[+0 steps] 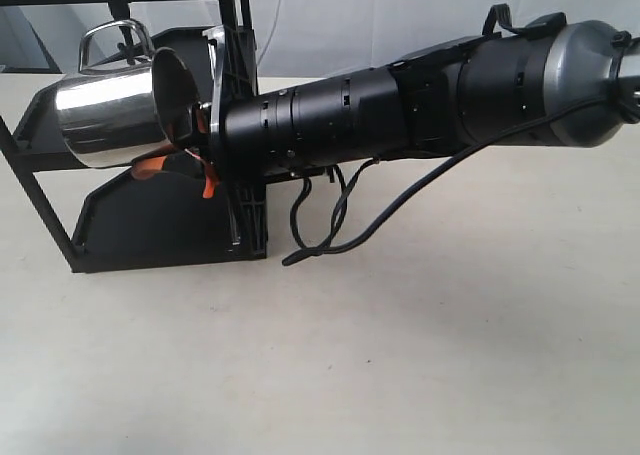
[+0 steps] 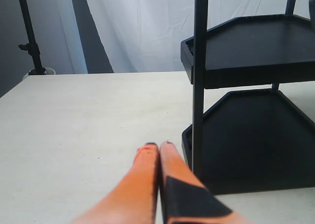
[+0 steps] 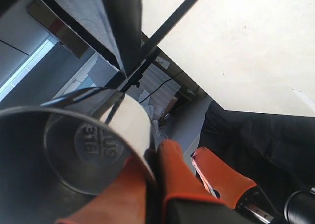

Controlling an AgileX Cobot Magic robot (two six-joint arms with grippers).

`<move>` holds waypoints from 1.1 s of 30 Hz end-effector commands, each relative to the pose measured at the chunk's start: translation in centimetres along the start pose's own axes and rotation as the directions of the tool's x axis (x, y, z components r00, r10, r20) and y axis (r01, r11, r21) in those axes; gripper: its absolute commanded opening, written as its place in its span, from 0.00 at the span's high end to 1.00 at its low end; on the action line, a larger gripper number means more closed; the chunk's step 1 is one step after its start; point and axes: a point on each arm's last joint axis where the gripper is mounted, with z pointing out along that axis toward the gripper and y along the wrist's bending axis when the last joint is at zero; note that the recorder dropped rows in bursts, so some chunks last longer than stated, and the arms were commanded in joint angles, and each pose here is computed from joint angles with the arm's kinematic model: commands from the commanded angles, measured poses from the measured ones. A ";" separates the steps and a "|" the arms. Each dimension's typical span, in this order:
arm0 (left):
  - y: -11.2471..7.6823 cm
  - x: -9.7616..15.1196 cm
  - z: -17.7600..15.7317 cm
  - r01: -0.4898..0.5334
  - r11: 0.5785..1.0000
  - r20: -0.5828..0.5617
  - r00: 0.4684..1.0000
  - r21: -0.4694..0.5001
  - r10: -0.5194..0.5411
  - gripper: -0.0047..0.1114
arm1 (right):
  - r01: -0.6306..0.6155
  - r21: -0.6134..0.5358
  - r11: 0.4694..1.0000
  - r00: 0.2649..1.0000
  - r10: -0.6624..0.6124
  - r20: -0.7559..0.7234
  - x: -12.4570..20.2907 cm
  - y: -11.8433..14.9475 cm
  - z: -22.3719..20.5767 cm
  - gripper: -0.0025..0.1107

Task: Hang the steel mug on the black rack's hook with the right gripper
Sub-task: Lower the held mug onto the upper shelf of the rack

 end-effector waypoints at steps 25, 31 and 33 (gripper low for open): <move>0.0 -0.1 -0.1 0.003 1.000 0.009 1.000 0.001 -0.003 0.95 | -0.027 -0.012 1.000 1.000 0.027 -0.003 -0.1 0.3 -0.1 0.99; 0.0 -0.1 -0.1 0.003 1.000 0.009 1.000 0.001 -0.003 0.95 | -0.022 0.003 1.000 1.000 0.022 0.006 -0.1 0.2 -0.1 0.99; 0.0 -0.1 -0.1 0.003 1.000 0.009 1.000 0.001 -0.003 0.95 | -0.023 0.009 1.000 1.000 0.023 0.008 -0.2 0.1 -0.1 0.99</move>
